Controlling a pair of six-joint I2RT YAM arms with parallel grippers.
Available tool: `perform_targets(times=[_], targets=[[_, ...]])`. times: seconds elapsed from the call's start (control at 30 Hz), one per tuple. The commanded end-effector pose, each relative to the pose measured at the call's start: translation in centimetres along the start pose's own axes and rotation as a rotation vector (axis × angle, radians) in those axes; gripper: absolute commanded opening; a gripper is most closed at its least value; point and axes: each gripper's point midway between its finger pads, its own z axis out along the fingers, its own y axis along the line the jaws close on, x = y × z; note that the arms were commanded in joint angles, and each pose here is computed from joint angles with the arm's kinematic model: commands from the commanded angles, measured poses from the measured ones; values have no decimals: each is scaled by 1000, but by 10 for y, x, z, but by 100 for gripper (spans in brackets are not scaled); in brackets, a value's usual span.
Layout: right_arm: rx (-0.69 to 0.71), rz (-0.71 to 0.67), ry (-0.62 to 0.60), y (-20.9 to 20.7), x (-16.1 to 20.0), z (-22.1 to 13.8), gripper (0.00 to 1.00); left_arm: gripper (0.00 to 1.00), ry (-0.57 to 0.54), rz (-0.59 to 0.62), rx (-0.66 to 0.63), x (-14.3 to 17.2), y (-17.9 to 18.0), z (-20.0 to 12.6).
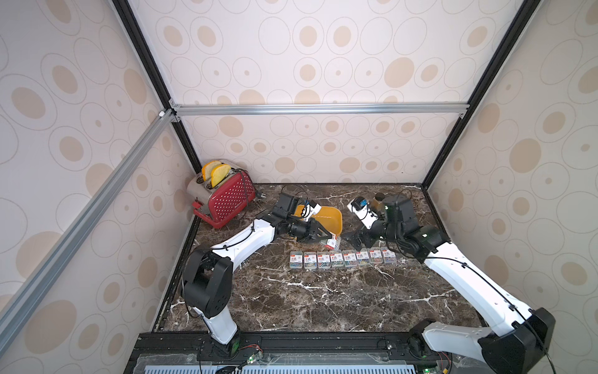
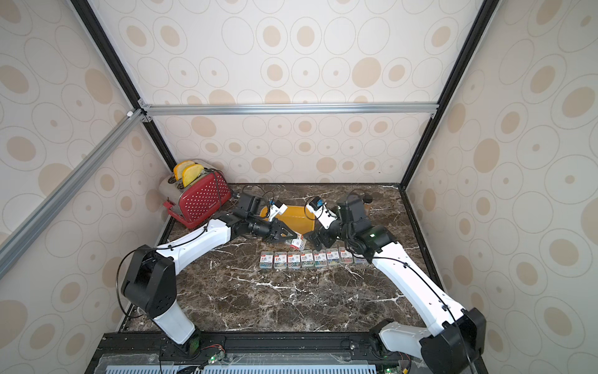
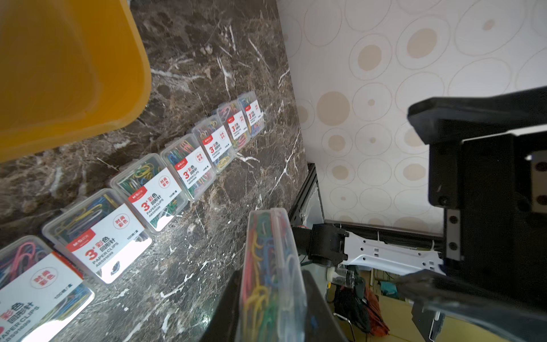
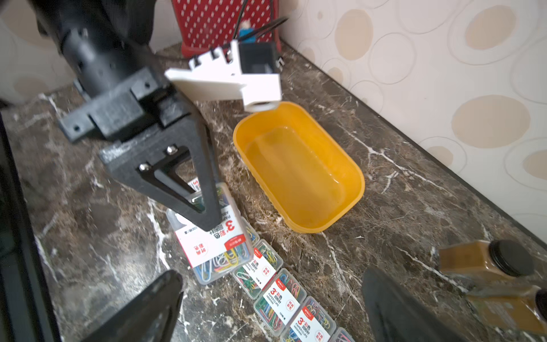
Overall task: Take the paper clips out of the storage box
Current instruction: Place the boxed paper clips at the center of the board.
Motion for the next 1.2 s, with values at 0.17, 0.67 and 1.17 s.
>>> perform_targets(times=[0.17,0.67,1.17], targets=[[-144,539,100,-9,0,2,100,0,-182,135,31,-28,-25,-19],[-365,1368,120,-12,-20,38,100,0,-579,442,-201,-67,-24,-54],[-402,1537,127,-13,-22,53,100,0,-608,617,-317,-68,-38,-29]])
